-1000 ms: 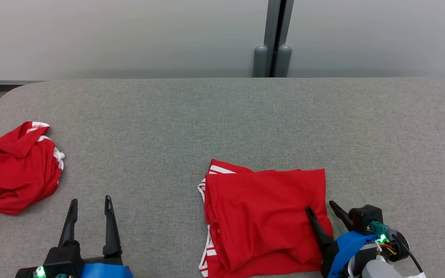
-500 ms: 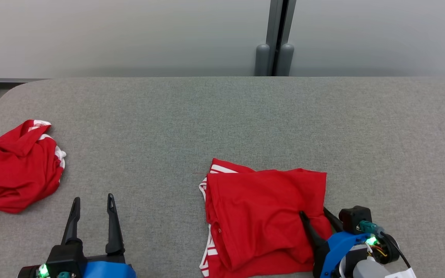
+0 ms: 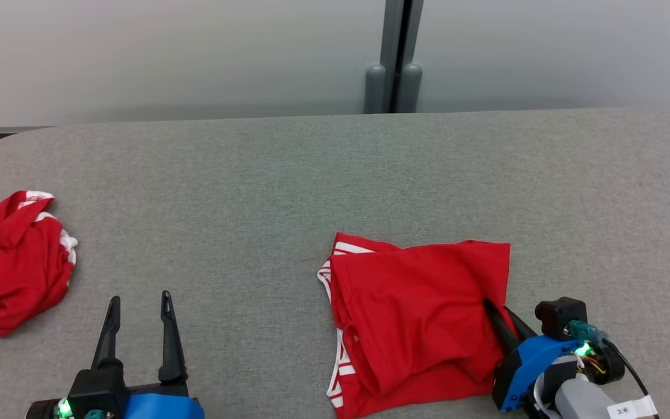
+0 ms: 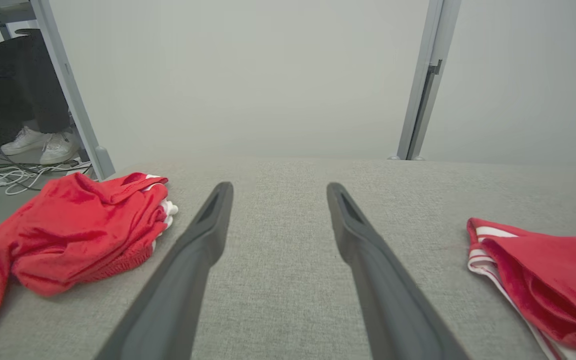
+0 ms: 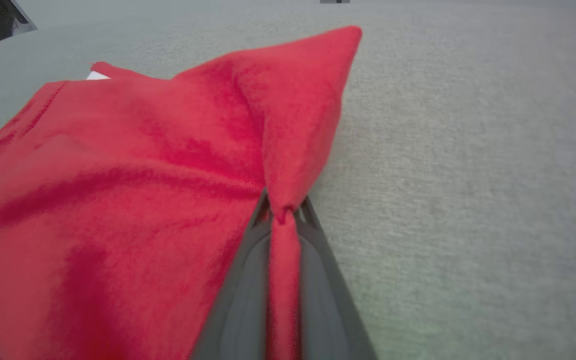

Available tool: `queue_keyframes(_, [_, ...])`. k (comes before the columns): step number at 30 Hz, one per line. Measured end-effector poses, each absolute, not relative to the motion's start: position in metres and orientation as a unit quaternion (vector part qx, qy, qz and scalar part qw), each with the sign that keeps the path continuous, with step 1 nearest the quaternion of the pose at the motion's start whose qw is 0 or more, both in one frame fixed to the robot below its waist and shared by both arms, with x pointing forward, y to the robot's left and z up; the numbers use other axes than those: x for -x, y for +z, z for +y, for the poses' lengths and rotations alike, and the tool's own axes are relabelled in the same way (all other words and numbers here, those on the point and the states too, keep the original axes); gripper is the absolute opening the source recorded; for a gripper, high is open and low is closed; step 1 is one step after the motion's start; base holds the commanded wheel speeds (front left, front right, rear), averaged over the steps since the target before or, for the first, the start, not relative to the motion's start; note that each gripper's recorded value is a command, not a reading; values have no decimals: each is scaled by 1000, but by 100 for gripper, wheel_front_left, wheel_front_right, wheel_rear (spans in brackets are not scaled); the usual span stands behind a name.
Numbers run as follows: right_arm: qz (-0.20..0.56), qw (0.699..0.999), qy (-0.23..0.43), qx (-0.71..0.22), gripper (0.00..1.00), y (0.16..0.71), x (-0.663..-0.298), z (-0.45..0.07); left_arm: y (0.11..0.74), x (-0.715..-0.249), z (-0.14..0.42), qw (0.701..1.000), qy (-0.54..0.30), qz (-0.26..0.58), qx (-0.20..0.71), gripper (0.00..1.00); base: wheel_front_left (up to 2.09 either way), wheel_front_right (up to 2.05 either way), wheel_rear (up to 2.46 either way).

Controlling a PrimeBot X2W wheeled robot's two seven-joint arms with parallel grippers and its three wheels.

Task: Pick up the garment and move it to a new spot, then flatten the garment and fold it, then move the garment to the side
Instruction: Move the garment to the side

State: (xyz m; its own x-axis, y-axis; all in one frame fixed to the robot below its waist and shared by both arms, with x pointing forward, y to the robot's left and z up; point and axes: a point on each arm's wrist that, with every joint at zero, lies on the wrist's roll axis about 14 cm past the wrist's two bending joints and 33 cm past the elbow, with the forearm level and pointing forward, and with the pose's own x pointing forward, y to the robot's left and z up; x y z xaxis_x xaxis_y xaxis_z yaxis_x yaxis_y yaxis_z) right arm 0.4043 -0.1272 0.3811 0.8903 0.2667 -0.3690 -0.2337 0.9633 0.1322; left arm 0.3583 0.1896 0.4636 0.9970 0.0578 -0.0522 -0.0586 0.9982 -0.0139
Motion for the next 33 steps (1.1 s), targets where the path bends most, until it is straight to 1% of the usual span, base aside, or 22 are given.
queue_keyframes(6, [189,978,77,-46,0,382,-400,-168,458,-376,163,999,-14,31,9,100,0,0,0])
queue_keyframes(12, [193,980,26,-50,0,378,-389,-205,456,-400,129,998,-64,28,12,100,0,0,0])
queue_keyframes(20, [197,979,-21,-50,0,374,-379,-237,453,-427,98,994,-107,21,12,100,0,0,0])
queue_keyframes(27, [197,979,-34,-47,0,373,-380,-248,450,-440,89,993,-118,19,12,100,0,0,0])
queue_keyframes(33, [170,985,-19,-22,0,391,-407,-250,450,-449,90,993,-117,12,12,100,0,0,0])
